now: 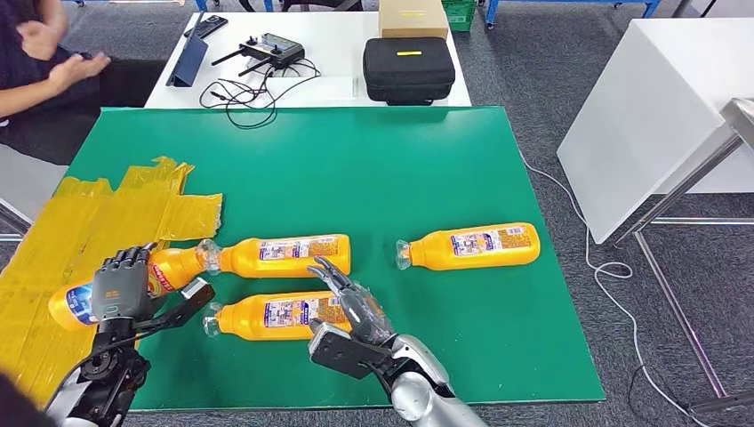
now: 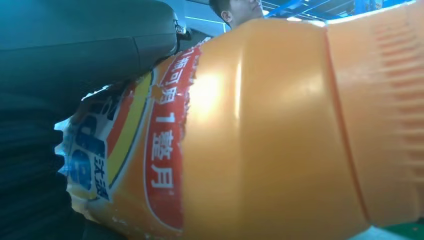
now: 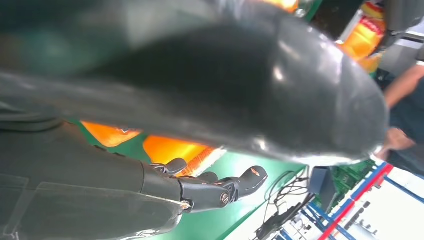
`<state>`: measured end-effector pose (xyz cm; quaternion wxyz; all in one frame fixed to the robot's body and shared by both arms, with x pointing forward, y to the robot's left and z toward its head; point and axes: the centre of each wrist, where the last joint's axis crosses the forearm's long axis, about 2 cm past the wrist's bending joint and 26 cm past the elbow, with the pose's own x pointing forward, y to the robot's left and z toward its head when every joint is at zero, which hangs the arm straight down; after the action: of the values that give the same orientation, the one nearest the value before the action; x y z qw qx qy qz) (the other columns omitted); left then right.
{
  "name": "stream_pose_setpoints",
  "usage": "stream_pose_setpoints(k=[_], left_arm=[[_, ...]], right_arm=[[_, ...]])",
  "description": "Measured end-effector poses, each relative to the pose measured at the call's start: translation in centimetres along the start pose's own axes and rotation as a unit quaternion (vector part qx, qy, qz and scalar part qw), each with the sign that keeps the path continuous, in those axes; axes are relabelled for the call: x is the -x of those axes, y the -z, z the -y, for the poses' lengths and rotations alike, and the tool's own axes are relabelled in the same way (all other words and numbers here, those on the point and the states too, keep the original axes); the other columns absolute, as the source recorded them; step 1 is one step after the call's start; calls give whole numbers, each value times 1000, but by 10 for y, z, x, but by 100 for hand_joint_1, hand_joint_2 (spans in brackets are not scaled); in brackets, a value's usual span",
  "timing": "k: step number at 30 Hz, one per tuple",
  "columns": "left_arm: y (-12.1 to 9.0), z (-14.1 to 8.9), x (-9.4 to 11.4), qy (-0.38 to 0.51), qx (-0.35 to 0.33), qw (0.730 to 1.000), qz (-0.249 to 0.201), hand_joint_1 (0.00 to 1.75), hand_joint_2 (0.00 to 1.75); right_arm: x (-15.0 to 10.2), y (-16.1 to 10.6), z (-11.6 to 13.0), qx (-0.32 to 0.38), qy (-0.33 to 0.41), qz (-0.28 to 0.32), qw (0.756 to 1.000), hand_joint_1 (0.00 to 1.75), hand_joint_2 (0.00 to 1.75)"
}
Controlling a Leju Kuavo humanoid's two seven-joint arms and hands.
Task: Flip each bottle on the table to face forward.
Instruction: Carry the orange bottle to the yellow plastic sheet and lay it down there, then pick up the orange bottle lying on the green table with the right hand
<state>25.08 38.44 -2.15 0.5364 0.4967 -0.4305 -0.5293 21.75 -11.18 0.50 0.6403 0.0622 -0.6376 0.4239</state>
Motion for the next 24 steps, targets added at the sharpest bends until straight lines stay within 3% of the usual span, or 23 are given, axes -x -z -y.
stream_pose_setpoints(k=[4, 16, 24], left_arm=[[4, -1, 2, -11, 19, 1000, 1, 0, 0], [-3, 4, 8, -59, 11, 998, 32, 0, 0], [-3, 4, 10, -90, -1, 995, 43, 0, 0]], right_arm=[[-3, 4, 3, -8, -45, -14, 999, 0, 175], [-1, 15, 0, -64, -189, -83, 976, 0, 175], [3, 17, -1, -85, -213, -102, 968, 0, 175]])
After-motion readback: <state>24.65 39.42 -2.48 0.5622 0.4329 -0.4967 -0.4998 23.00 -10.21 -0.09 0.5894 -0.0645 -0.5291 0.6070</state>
